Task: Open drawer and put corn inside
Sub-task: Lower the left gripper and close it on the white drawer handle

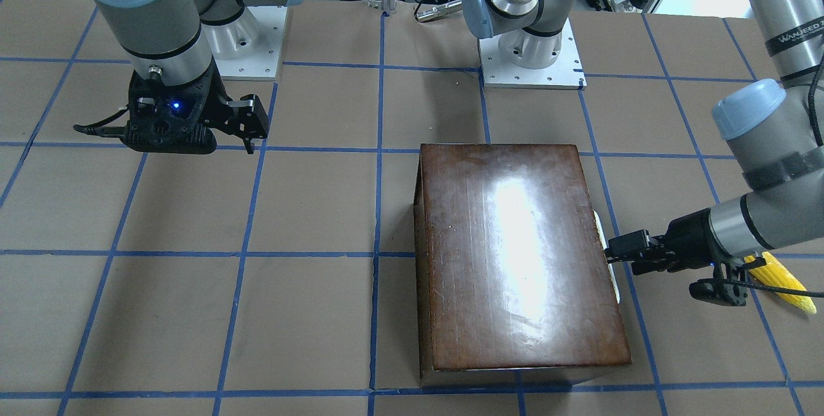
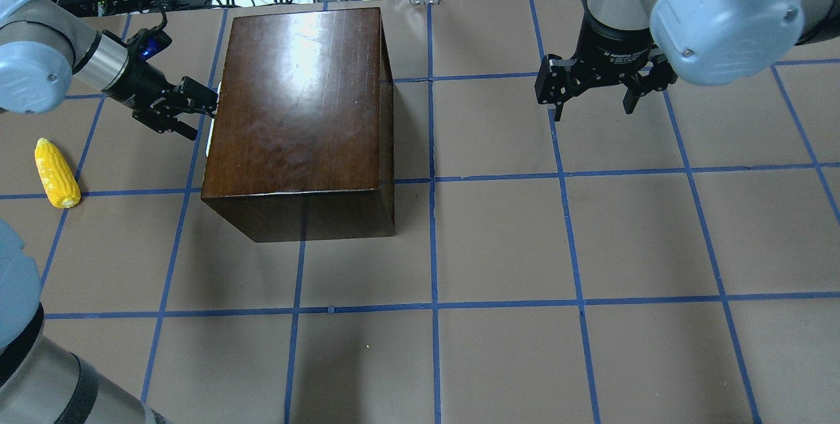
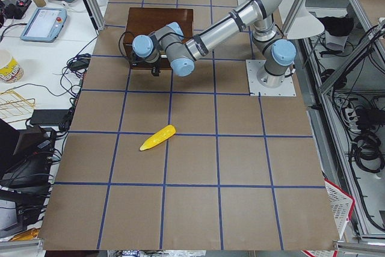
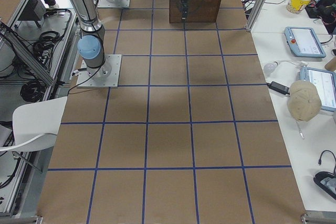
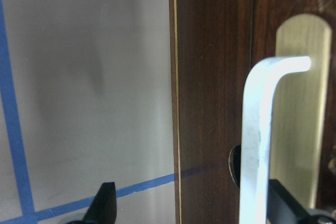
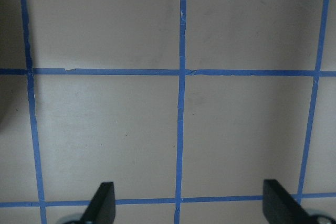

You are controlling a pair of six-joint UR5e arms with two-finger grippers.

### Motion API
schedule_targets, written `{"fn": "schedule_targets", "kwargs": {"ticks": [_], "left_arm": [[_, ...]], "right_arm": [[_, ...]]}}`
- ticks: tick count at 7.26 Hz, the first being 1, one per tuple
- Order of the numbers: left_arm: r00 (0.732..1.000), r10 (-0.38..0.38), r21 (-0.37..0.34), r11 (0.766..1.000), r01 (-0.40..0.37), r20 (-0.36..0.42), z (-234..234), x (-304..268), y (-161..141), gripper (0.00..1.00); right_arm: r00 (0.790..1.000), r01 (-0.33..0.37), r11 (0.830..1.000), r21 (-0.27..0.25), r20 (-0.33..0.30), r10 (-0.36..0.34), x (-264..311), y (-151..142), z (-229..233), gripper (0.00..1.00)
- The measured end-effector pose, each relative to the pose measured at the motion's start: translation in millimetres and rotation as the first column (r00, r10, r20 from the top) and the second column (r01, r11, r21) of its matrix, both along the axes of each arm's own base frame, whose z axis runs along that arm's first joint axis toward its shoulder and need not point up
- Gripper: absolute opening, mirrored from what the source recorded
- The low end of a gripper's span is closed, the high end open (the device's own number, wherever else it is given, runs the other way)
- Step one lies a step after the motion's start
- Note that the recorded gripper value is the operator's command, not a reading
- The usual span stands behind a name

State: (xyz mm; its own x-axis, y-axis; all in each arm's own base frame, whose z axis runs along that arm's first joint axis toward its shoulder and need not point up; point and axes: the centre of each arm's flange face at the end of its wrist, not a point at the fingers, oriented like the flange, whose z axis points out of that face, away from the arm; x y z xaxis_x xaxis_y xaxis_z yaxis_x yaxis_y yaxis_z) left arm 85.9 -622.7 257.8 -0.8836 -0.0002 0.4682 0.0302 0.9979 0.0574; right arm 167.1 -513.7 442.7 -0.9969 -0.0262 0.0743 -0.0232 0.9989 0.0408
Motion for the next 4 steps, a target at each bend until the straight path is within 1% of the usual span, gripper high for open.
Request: {"fn": "schedule_targets", "kwargs": {"ticks": [4], "left_arm": [[1.000,-0.003,0.013,1.000,0.003,0.004,-8.0,1.7,-0.7,1.00]], "right_arm": [[1.000,0.000,1.000,0.000,0.000,0.000,0.0,0.0,0.0,1.00]]}}
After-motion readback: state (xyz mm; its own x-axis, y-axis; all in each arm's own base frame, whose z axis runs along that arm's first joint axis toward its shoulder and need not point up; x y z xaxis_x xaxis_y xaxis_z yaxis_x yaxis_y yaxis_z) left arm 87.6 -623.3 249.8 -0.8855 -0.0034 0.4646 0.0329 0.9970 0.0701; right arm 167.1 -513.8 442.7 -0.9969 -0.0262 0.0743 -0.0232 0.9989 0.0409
